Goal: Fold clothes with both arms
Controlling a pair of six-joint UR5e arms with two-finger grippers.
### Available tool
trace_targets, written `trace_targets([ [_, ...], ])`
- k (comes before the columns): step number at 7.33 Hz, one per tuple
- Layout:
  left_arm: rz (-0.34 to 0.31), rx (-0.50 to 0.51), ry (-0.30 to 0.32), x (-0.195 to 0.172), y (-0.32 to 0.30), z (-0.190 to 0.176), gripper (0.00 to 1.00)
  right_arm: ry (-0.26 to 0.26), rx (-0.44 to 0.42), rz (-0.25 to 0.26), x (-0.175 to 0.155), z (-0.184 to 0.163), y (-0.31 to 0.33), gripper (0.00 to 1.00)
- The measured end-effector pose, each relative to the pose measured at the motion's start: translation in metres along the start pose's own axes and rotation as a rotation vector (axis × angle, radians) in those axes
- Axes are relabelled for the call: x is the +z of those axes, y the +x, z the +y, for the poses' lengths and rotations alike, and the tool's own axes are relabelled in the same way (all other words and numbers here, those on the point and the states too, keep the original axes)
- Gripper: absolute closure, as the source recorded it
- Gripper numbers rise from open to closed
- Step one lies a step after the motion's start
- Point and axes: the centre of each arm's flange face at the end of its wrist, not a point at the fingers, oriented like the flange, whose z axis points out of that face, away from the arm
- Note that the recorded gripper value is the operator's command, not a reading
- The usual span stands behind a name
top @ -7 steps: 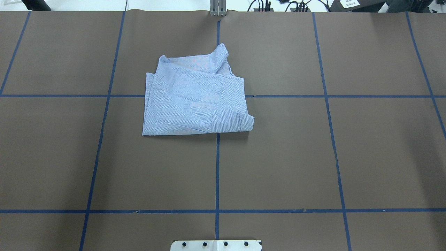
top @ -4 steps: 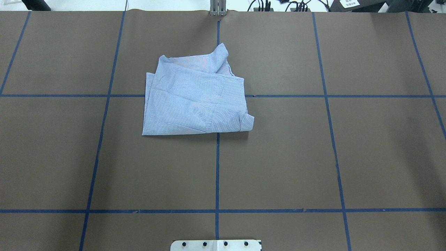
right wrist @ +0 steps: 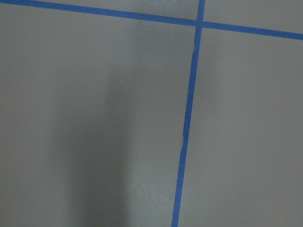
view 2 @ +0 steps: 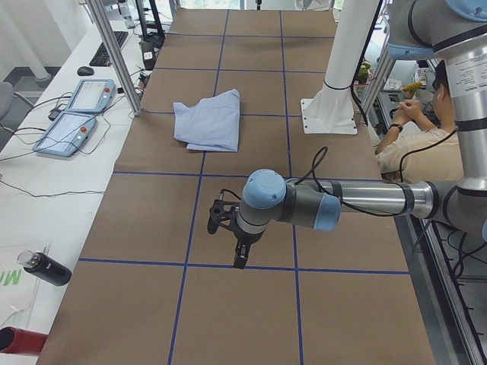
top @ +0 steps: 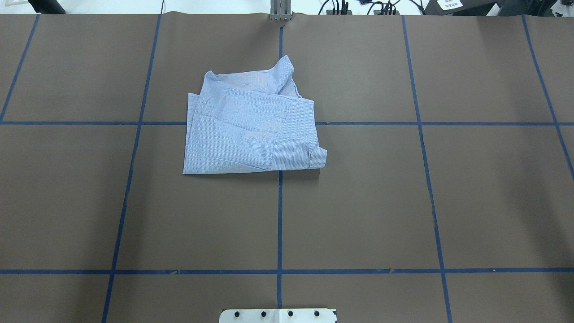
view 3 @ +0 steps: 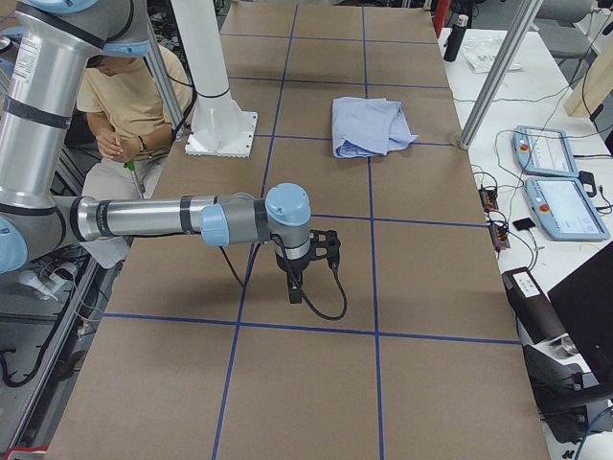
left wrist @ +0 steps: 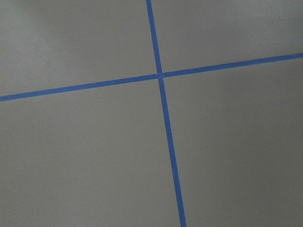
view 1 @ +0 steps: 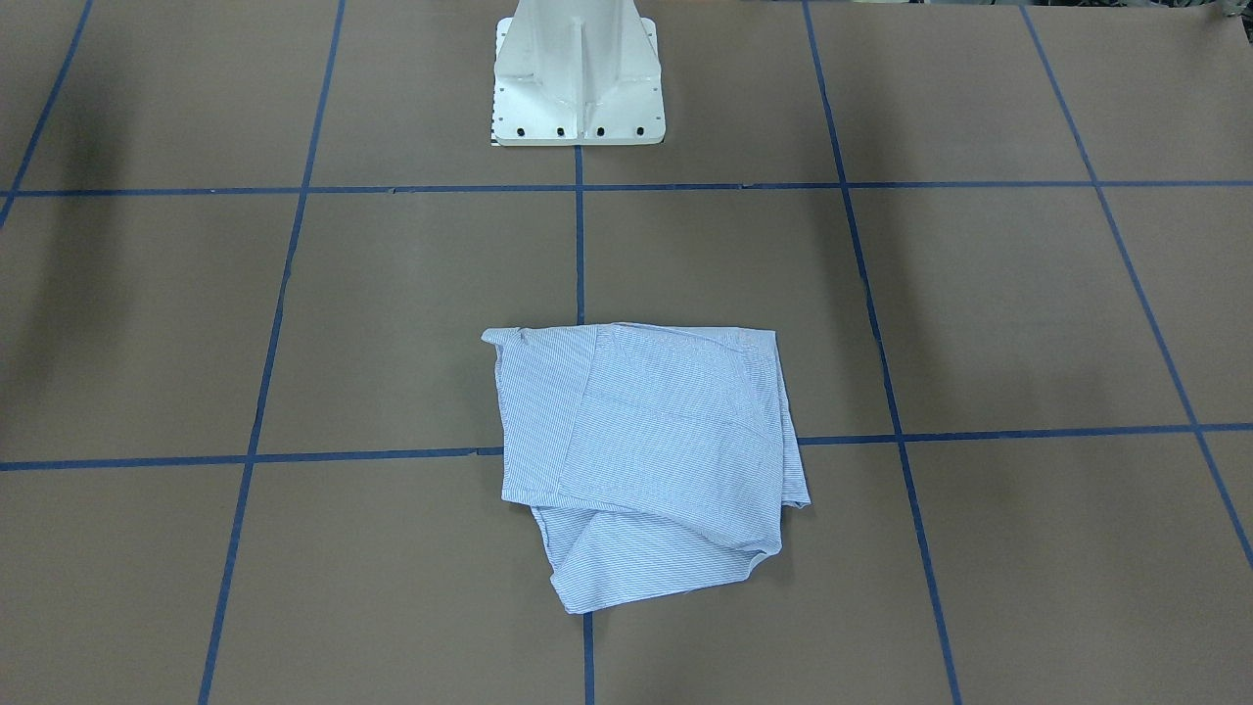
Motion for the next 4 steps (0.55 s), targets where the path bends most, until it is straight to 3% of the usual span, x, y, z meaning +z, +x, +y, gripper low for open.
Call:
trace_targets([
  [4,0.000,-0.005,-0.012,0.0043,-0.0016,0.0020,0.00,-0.001,0.005,-0.003,0.0012,0.0029,0.0056,0.00],
])
